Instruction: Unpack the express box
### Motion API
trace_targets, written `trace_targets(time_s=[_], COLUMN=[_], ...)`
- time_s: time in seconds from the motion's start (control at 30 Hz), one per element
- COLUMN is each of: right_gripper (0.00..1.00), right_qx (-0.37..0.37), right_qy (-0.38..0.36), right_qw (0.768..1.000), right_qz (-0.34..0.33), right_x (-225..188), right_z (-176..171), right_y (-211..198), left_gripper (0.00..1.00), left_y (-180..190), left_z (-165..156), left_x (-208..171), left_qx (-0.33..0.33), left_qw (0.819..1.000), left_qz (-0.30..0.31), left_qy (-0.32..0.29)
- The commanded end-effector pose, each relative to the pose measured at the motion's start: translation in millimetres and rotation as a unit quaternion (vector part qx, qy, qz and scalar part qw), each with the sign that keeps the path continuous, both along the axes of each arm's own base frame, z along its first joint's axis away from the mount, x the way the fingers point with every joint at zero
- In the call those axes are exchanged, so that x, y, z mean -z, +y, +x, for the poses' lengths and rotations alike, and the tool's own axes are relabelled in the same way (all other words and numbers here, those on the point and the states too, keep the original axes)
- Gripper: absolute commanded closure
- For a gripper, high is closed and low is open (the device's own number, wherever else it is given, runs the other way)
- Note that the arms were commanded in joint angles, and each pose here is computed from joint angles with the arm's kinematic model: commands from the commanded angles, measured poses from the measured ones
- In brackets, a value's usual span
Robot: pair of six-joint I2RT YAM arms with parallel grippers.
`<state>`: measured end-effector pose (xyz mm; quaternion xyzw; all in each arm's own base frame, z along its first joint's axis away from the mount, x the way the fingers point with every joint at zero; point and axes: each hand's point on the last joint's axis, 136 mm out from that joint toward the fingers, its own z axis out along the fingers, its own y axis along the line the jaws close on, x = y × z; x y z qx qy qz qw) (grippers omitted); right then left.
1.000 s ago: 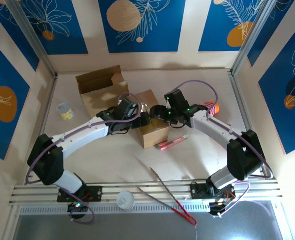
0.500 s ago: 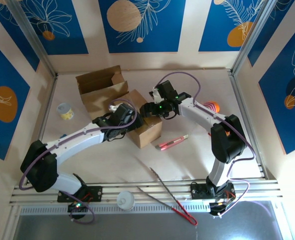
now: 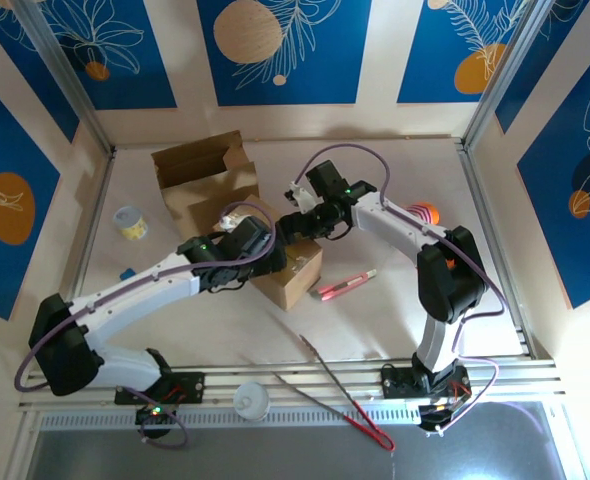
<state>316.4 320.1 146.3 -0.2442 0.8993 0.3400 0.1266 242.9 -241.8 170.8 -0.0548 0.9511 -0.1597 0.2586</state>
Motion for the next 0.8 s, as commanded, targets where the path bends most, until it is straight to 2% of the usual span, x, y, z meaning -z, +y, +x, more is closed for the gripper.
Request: trace_targets(time_s=[0.0,0.13,0.4,0.6,0.77], right_gripper=[0.05,0.00,0.01,0.01,0.01], right_qx=[-0.052,-0.044,-0.012,0.006,0.021], right_qy=[-0.028,-0.042,-0.065,-0.064,-0.060], right_qw=[0.995,0.994,0.995,0.996,0.996], right_qz=[0.085,0.090,0.070,0.062,0.057], right_x=[-46.5,-61.0,-75.7,-70.4,-61.3], right_z=[-12.8,-11.3,-3.1,-3.3,-1.7], right_y=[46.1,44.1,34.1,27.2,22.0], left_gripper=[0.00,0.00,0.00,0.00,0.00], left_y=[-45.1,-39.6,-15.5,9.7,16.1], left_z=[-17.5,-12.4,-8.6,-11.2,-15.9], left_x=[-38.1,-50.3,-58.3,-50.2,-34.5], left_qx=[0.109,0.109,0.091,0.068,0.057], left_qw=[0.992,0.992,0.994,0.996,0.998], left_qz=[-0.058,-0.056,-0.037,-0.022,-0.028], left_qy=[-0.022,-0.039,-0.051,-0.045,-0.027])
